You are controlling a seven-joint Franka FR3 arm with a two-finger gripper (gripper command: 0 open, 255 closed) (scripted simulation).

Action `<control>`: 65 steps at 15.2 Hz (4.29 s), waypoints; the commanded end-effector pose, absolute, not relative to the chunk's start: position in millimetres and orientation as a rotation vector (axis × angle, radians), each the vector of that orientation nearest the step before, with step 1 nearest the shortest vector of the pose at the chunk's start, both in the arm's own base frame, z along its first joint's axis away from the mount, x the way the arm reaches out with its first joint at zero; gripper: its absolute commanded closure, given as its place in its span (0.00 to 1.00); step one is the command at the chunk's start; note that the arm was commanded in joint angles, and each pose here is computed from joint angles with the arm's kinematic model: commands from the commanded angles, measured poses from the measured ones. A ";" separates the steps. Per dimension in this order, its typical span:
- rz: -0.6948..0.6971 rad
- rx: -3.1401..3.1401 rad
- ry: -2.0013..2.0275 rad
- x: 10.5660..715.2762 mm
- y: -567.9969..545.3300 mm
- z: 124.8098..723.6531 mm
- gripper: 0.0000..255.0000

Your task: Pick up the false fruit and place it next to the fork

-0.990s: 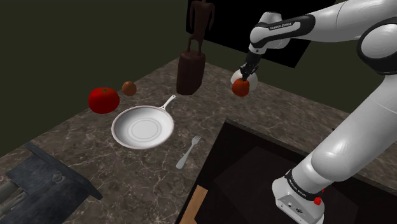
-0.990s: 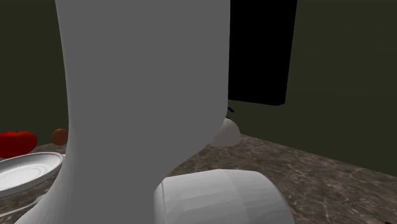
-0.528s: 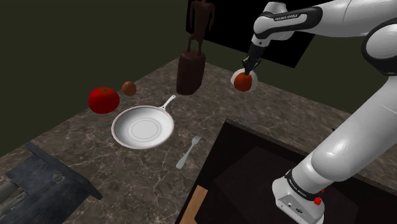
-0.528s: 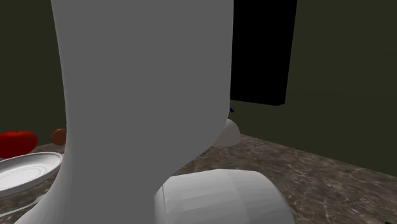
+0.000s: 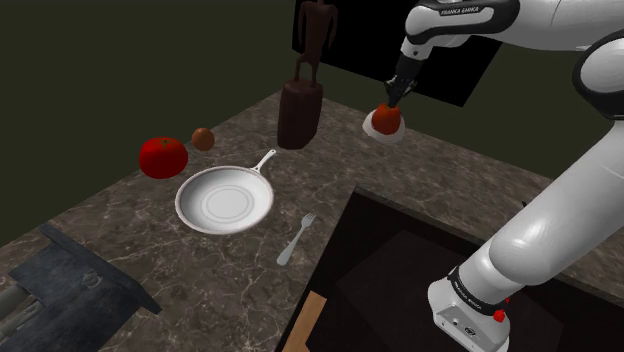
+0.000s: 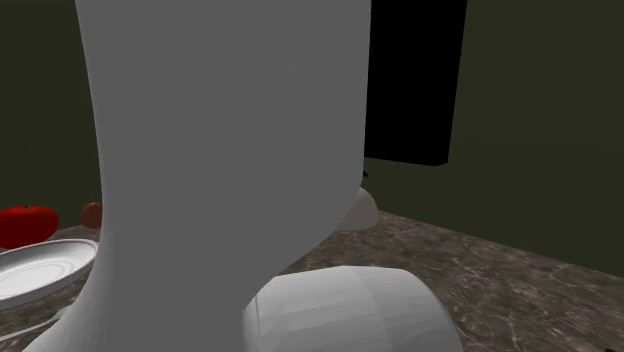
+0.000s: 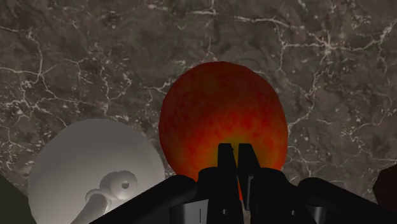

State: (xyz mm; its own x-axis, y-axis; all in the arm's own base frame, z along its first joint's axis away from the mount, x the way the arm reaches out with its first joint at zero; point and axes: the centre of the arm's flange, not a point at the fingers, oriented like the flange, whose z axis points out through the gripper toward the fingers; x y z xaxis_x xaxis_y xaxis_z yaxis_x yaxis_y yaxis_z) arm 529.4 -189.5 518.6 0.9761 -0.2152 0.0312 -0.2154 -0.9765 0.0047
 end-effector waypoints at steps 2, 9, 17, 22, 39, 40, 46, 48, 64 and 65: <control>0.047 3.115 -0.339 529.3 -188.3 534.3 1.00; 0.047 3.115 -0.339 529.3 -188.3 571.3 1.00; 0.047 3.115 -0.339 515.8 -96.9 572.6 1.00; 0.047 3.115 -0.339 506.2 -31.5 572.8 1.00; 0.047 3.115 -0.339 473.5 190.5 573.4 1.00; 0.047 3.115 -0.339 471.6 203.6 573.4 1.00; 0.047 3.115 -0.339 460.1 281.9 573.6 1.00; 0.047 3.115 -0.339 456.2 308.0 573.7 1.00; 0.047 3.115 -0.339 425.5 517.0 574.3 1.00; 0.047 3.115 -0.339 423.6 530.1 574.3 1.00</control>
State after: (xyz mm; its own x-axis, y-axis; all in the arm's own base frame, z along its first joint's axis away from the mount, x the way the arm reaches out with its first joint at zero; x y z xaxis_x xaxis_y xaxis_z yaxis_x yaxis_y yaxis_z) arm 427.2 515.3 575.5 0.9765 -0.2132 0.0310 -0.2134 -0.9770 0.0045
